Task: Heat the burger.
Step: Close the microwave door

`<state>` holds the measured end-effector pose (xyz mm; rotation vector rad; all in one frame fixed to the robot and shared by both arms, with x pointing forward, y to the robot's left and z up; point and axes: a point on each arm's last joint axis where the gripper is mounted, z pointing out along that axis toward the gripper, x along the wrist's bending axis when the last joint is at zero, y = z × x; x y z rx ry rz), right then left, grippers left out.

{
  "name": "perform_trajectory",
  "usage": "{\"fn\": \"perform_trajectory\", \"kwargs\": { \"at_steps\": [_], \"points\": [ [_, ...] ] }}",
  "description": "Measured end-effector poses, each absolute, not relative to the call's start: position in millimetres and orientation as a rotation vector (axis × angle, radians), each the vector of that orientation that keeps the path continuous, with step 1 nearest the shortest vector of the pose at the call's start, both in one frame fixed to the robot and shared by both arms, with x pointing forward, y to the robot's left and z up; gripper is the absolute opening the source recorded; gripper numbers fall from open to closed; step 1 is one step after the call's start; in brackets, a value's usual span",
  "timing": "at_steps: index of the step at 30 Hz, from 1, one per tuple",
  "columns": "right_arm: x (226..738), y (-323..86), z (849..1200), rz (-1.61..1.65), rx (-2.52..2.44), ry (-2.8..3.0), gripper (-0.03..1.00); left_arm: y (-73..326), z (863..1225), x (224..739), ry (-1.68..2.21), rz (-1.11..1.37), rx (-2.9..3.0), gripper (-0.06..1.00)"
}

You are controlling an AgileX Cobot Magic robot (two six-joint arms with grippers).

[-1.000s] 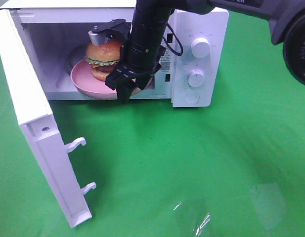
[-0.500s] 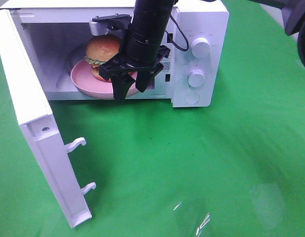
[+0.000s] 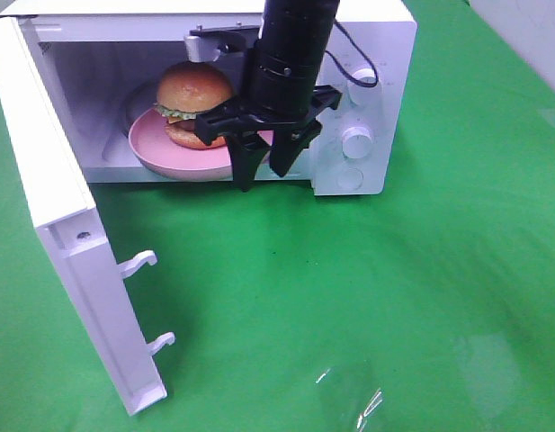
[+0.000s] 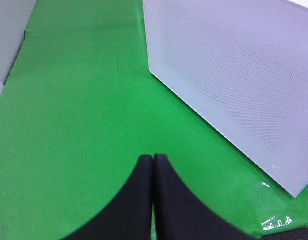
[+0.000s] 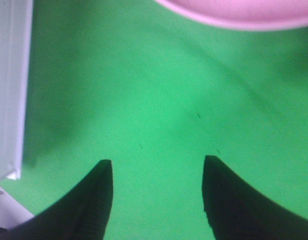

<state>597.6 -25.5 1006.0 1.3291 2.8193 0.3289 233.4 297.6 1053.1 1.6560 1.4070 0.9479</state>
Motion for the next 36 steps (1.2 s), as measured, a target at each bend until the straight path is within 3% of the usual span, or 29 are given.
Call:
{"fn": "perform_trajectory", "kwargs": {
  "at_steps": [6,13,14,22,29,36],
  "points": [
    [580.9,-63.4,1018.8,0.213,1.396,2.743,0.5,297.6,1053.1,233.4,1.407,0.948,1.656,0.0],
    [585.2,-148.9,1034.9,0.178,1.705,2.552,0.5,297.6,1053.1,233.4,1.407,0.948,1.656,0.0],
    [585.4,-176.7,1041.6,0.18,1.798,2.47,0.5,297.6,1053.1,233.4,1.407,0.948,1.656,0.0],
    [560.0,-256.9,1073.6,0.241,2.057,2.185,0.5,297.6,1053.1,233.4,1.407,0.948,1.656,0.0],
    [506.9,-284.9,1097.8,0.301,2.101,2.056,0.5,297.6,1053.1,233.4,1.407,0.948,1.656,0.0],
    [450.1,-288.0,1092.8,0.315,2.104,2.05,0.5,297.6,1053.1,233.4,1.407,0.948,1.656,0.0]
  ]
}}
